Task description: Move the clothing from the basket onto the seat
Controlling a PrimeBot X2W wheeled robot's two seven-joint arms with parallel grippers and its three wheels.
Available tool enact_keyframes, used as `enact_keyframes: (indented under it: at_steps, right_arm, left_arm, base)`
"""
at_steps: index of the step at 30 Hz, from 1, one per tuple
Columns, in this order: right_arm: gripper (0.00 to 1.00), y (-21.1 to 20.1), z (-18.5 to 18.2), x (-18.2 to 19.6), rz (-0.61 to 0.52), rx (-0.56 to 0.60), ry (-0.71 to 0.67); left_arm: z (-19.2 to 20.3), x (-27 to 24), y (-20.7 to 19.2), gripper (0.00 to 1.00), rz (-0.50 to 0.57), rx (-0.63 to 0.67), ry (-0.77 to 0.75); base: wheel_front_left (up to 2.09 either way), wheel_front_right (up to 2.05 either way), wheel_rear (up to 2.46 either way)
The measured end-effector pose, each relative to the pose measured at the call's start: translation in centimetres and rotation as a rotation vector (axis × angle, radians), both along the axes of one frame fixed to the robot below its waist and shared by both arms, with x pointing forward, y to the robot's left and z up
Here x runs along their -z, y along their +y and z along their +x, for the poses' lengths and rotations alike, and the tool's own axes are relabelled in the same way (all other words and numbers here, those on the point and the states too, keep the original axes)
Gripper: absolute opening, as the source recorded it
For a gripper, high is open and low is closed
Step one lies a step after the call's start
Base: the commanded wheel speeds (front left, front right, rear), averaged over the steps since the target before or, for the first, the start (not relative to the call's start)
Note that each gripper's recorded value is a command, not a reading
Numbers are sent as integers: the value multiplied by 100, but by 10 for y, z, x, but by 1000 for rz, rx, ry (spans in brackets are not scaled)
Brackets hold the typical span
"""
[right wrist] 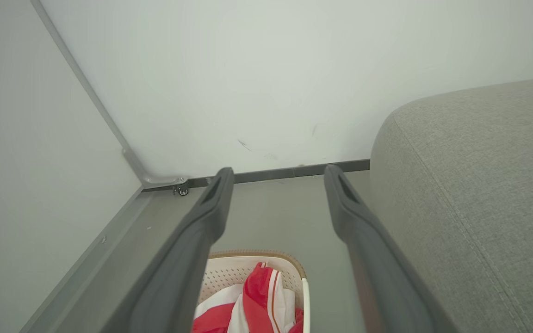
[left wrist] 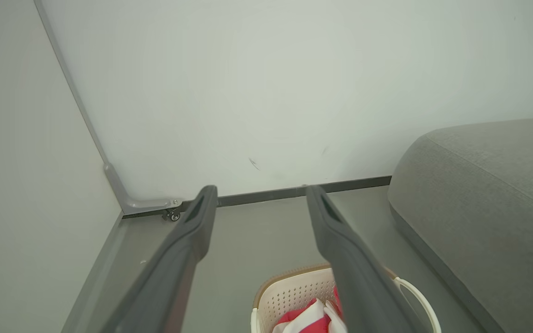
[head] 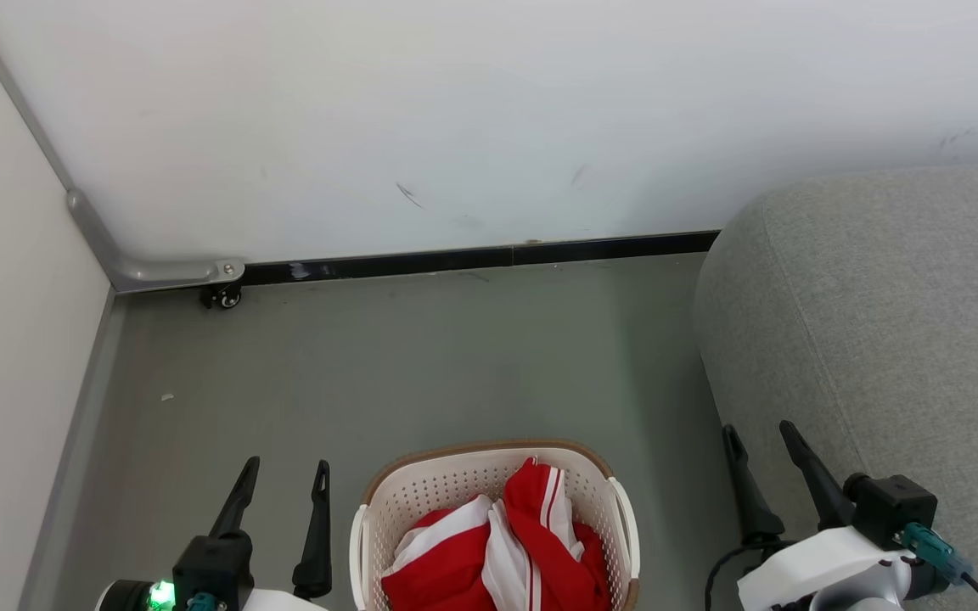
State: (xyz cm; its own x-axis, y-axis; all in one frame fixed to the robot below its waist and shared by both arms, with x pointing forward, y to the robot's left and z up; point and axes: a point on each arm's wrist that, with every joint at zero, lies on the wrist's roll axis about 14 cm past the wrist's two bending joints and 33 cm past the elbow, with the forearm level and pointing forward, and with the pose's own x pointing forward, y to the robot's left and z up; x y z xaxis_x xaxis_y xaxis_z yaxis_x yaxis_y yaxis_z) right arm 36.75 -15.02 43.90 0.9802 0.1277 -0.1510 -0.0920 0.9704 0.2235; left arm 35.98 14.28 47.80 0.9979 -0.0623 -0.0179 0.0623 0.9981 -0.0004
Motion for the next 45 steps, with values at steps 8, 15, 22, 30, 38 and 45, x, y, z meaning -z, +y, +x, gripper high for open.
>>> enact_keyframes:
  at_steps: [8, 15, 22, 30, 38, 45]
  right_arm:
    - [100, 0, -2, 1, 5, 3, 3]
    - [100, -1, -2, 2, 15, 8, 9]
    - [100, -2, -2, 4, 22, 15, 13]
    - [100, -6, 0, 7, 24, 28, 16]
    - [100, -12, 4, 7, 24, 46, 13]
    - [100, -18, 12, 7, 2, 57, 5]
  left_arm:
    - [-1, 3, 5, 100, 5, -23, 8]
    - [0, 6, 6, 100, 6, -30, 18]
    - [1, 10, 10, 100, 8, -47, 32]
    - [4, 18, 9, 100, 12, -45, 56]
    - [8, 28, 4, 100, 23, -25, 86]
    - [19, 38, -11, 100, 65, 56, 107]
  base:
    - [0, 0, 0]
    - [0, 0, 0]
    - [0, 0, 0]
    - [0, 0, 0]
    - [0, 0, 0]
    - [0, 0, 0]
